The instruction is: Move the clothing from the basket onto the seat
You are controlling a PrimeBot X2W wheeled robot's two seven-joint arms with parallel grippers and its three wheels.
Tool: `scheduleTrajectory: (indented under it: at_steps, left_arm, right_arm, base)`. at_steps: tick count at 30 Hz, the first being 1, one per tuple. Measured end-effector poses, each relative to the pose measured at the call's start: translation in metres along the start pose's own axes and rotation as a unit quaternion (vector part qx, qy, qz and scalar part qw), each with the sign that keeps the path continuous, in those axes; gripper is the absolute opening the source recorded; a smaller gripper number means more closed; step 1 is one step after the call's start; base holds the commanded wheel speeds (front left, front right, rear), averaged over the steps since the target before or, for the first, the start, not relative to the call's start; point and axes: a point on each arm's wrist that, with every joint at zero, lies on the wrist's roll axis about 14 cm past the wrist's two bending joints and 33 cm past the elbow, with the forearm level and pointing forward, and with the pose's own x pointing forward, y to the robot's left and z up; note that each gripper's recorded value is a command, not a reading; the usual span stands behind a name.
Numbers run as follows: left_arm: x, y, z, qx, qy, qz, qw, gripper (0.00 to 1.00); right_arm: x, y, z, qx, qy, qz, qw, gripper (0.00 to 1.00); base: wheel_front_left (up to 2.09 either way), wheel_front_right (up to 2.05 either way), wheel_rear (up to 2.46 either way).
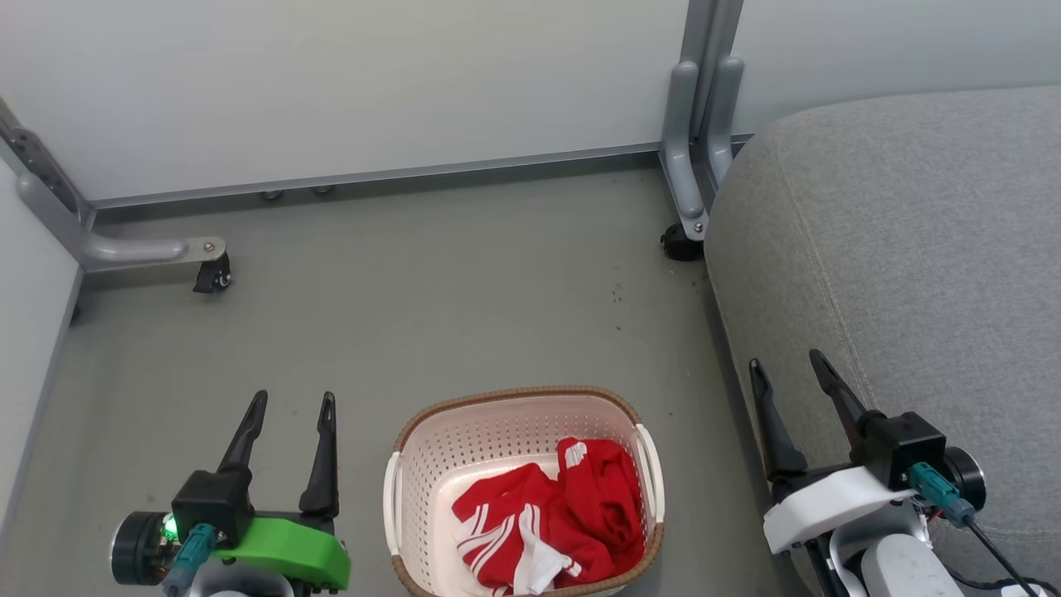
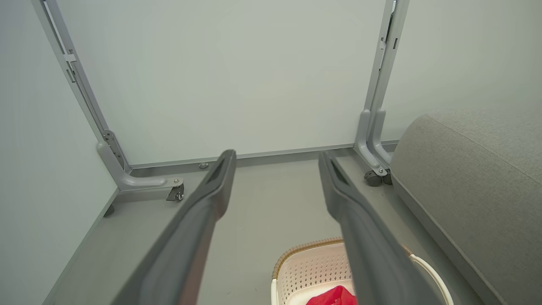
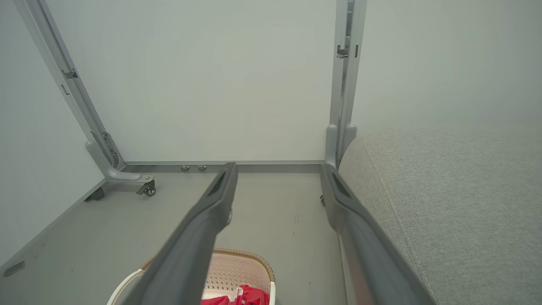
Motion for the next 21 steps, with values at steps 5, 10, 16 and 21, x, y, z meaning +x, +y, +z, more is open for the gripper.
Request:
scheduleTrajectory:
  at_steps: [5,10,16,21]
  left_arm:
    - [0.0,0.002,-0.002,-0.003,0.003,0.004,1.0,1.0]
    - [0.001,0.003,-0.004,-0.005,0.006,0.006,1.0,1.0]
    - [0.005,-0.007,-0.015,-0.005,0.022,-0.009,1.0,1.0]
    - [0.021,-0.036,-0.026,-0.007,0.037,-0.054,0.998,1.0]
  right_arm:
    - [0.0,0.0,-0.002,0.002,0.002,-0.001,1.0,1.0]
    - [0.0,-0.002,-0.003,0.004,0.004,-0.003,1.0,1.0]
    - [0.004,-0.006,-0.004,0.003,0.006,-0.008,1.0,1.0]
    - [0.019,-0.01,0.0,-0.001,-0.004,-0.01,1.0,1.0]
  base:
    - [0.0,0.0,0.0]
    - [0.0,0.0,0.0]
    - [0.0,0.0,0.0]
    - [0.0,0.0,0.0]
